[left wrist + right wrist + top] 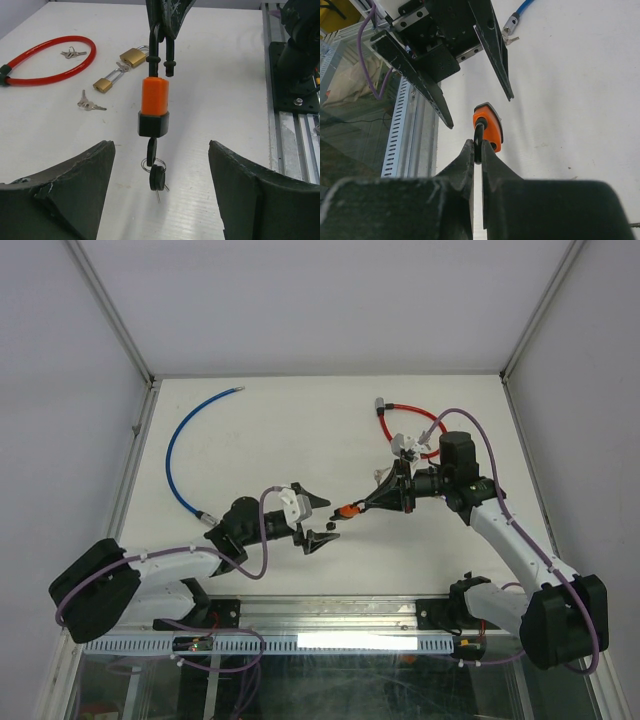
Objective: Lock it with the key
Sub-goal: Lock the lock.
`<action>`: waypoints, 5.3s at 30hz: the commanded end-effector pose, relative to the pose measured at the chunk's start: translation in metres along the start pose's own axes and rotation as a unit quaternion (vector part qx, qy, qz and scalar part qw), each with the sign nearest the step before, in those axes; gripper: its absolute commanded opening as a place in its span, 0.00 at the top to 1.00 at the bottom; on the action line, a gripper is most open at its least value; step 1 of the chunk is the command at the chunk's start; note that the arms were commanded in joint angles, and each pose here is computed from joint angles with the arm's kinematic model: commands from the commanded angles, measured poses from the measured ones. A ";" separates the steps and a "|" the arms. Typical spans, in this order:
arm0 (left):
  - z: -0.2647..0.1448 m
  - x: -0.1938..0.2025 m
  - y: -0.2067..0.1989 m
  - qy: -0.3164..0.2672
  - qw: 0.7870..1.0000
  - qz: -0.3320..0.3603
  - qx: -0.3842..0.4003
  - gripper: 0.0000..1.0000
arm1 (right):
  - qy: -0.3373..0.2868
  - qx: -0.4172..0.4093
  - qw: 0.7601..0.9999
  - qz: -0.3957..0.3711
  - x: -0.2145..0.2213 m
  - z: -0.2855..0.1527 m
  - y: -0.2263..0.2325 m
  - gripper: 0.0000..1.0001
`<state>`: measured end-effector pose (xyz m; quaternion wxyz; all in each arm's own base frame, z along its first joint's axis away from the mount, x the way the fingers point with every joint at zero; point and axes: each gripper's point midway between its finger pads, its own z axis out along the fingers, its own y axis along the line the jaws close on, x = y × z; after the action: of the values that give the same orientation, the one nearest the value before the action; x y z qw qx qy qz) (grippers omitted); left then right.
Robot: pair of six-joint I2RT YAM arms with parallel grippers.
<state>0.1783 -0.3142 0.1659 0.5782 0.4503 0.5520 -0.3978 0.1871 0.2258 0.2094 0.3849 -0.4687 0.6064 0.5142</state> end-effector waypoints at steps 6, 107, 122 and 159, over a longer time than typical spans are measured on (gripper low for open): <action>0.030 -0.029 -0.003 -0.036 0.997 0.027 0.056 0.34 | -0.016 -0.021 0.998 -0.053 -0.012 0.000 0.005 1.00; 0.045 0.109 -0.007 0.074 0.993 -0.056 0.079 0.96 | 0.274 -0.022 0.961 -0.006 0.120 0.063 -0.028 1.00; 0.017 0.066 -0.008 0.007 0.996 -0.085 0.032 0.24 | 0.220 -0.029 0.975 0.000 0.091 0.047 -0.024 1.00; 0.024 0.073 -0.002 0.034 0.990 -0.133 0.032 0.76 | 0.152 -0.043 0.987 -0.028 0.055 0.025 -0.006 1.00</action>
<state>0.1921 -0.3285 0.0876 0.4942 0.3837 0.6303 -0.4597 0.1819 0.2347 0.1292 0.2492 -0.5654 0.6571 0.4318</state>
